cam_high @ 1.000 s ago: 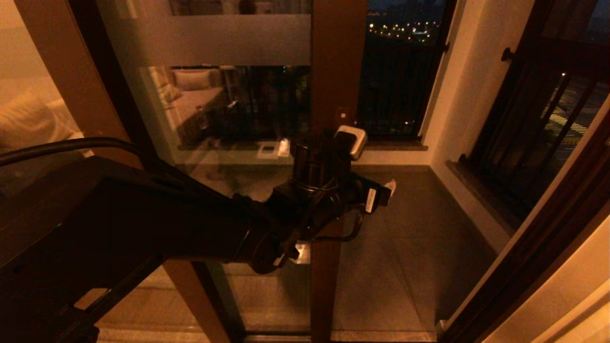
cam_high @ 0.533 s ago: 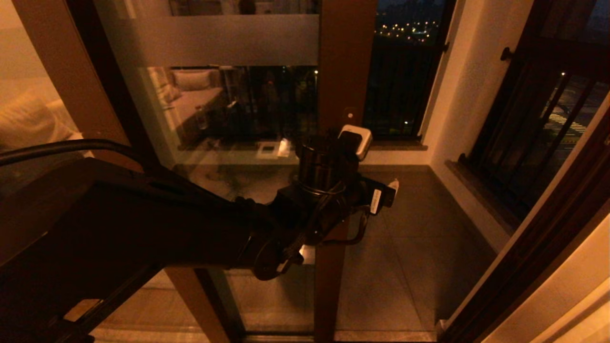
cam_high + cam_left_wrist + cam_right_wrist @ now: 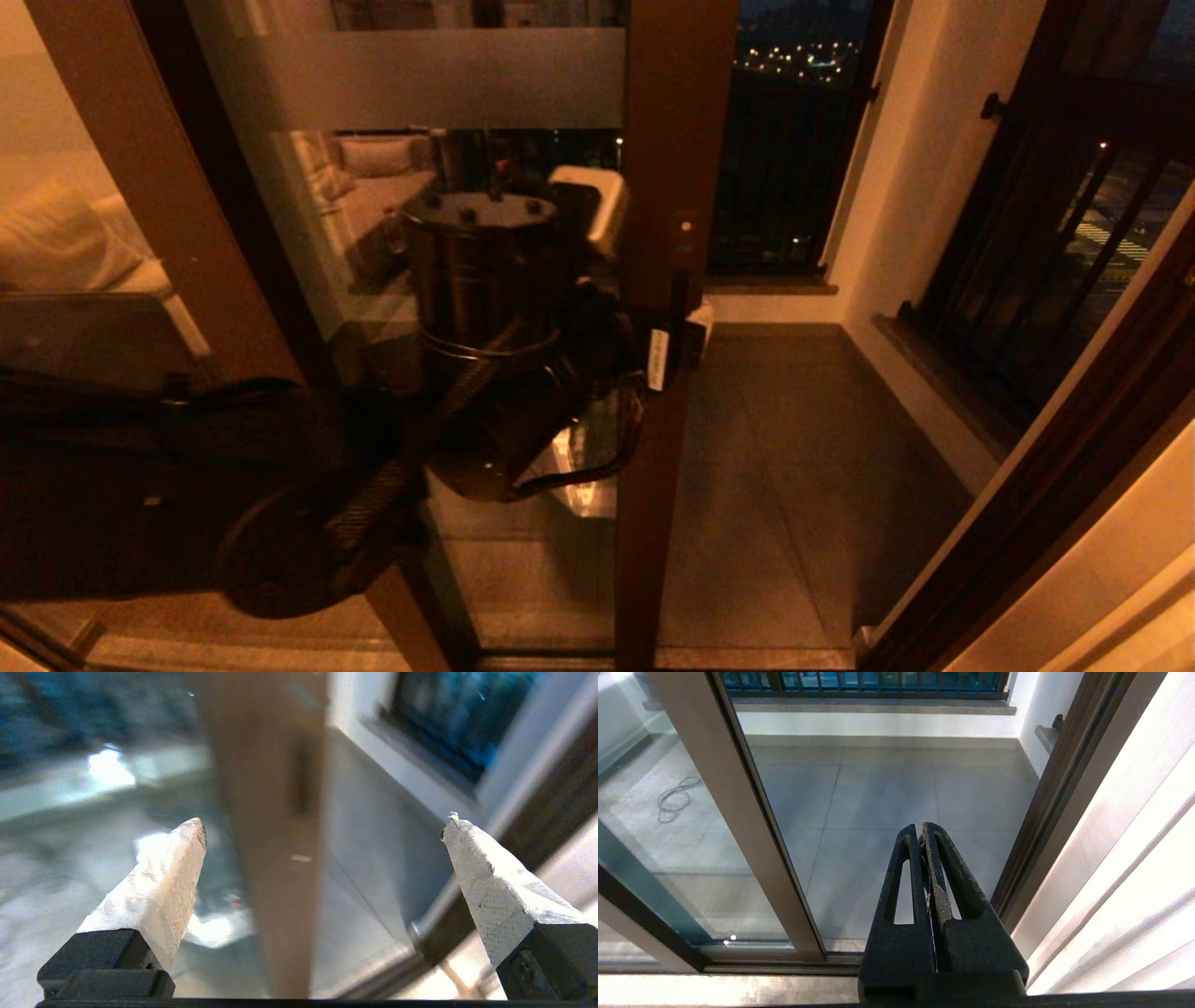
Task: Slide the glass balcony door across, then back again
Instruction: Close the slid door
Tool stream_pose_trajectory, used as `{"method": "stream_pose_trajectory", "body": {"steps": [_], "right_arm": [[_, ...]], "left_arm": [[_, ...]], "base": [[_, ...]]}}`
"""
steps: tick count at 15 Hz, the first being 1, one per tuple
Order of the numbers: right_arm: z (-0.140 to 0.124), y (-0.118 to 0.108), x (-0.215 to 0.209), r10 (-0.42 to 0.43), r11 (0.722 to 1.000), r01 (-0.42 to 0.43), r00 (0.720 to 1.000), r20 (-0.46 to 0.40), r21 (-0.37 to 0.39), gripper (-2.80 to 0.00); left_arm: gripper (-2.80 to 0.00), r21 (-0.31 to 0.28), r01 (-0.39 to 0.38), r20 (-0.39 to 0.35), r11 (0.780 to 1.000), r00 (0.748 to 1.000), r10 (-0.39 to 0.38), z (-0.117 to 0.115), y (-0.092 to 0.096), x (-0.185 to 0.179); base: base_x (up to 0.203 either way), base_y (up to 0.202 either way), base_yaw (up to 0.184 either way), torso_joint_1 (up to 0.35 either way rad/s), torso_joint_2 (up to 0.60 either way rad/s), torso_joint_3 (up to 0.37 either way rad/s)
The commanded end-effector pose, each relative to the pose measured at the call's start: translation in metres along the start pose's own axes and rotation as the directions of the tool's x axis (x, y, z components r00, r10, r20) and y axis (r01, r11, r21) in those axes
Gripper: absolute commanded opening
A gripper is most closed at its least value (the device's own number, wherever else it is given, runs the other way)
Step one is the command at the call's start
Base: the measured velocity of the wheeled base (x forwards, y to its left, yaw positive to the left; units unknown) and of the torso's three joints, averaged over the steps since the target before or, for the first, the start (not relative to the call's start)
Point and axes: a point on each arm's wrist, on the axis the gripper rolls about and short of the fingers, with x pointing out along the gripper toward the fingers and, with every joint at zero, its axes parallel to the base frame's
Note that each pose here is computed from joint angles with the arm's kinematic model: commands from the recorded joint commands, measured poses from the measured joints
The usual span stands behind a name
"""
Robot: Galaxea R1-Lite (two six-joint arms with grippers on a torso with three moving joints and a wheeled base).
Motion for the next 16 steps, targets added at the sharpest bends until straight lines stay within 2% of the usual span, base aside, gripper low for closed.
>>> {"method": "stream_pose_trajectory", "body": {"steps": [1,2,3,4,5,7,9,11,13,16], "right_arm": [[-0.001,0.000,0.000,0.001,1.000,-0.001,1.000,-0.001,-0.001,-2.80],[-0.001,0.000,0.000,0.001,1.000,-0.001,1.000,-0.002,-0.001,-2.80],[-0.001,0.000,0.000,0.000,1.000,0.000,1.000,-0.003,-0.001,-2.80],[-0.001,0.000,0.000,0.002,1.000,-0.002,1.000,-0.003,-0.001,-2.80],[-0.001,0.000,0.000,0.002,1.000,-0.002,1.000,-0.001,-0.001,-2.80],[-0.001,0.000,0.000,0.000,1.000,0.000,1.000,-0.003,-0.001,-2.80],[-0.001,0.000,0.000,0.002,1.000,-0.002,1.000,-0.001,-0.001,-2.80],[-0.001,0.000,0.000,0.001,1.000,-0.001,1.000,-0.003,-0.001,-2.80],[-0.001,0.000,0.000,0.000,1.000,0.000,1.000,-0.002,-0.001,-2.80],[-0.001,0.000,0.000,0.001,1.000,-0.001,1.000,-0.002,-0.001,-2.80]], "left_arm": [[0.00,-0.050,-0.041,0.136,0.998,0.990,0.047,0.054,0.031,-0.070],[-1.15,-0.053,-0.089,0.148,0.995,0.984,0.096,0.066,0.051,-0.103],[-2.80,-0.054,-0.146,0.152,0.988,0.976,0.153,0.072,0.071,-0.133],[-2.80,-0.059,-0.207,0.161,0.977,0.964,0.214,0.074,0.090,-0.165],[-2.80,-0.059,-0.290,0.160,0.955,0.942,0.296,0.073,0.108,-0.194],[-2.80,-0.026,-0.427,0.129,0.904,0.895,0.426,0.065,0.126,-0.252],[-2.80,0.025,-0.591,0.056,0.806,0.806,0.589,0.048,0.132,-0.287],[-2.80,0.031,-0.688,0.037,0.725,0.725,0.687,0.035,0.128,-0.311],[-2.80,0.010,-0.721,0.082,0.692,0.691,0.718,0.025,0.118,-0.335],[-2.80,-0.008,-0.734,0.139,0.679,0.672,0.728,0.002,0.097,-0.371]], "base": [[0.000,0.000,0.000,0.000,0.00,0.000],[0.000,0.000,0.000,0.000,0.00,0.000],[0.000,0.000,0.000,0.000,0.00,0.000],[0.000,0.000,0.000,0.000,0.00,0.000],[0.000,0.000,0.000,0.000,0.00,0.000],[0.000,0.000,0.000,0.000,0.00,0.000],[0.000,0.000,0.000,0.000,0.00,0.000],[0.000,0.000,0.000,0.000,0.00,0.000],[0.000,0.000,0.000,0.000,0.00,0.000],[0.000,0.000,0.000,0.000,0.00,0.000]]}}
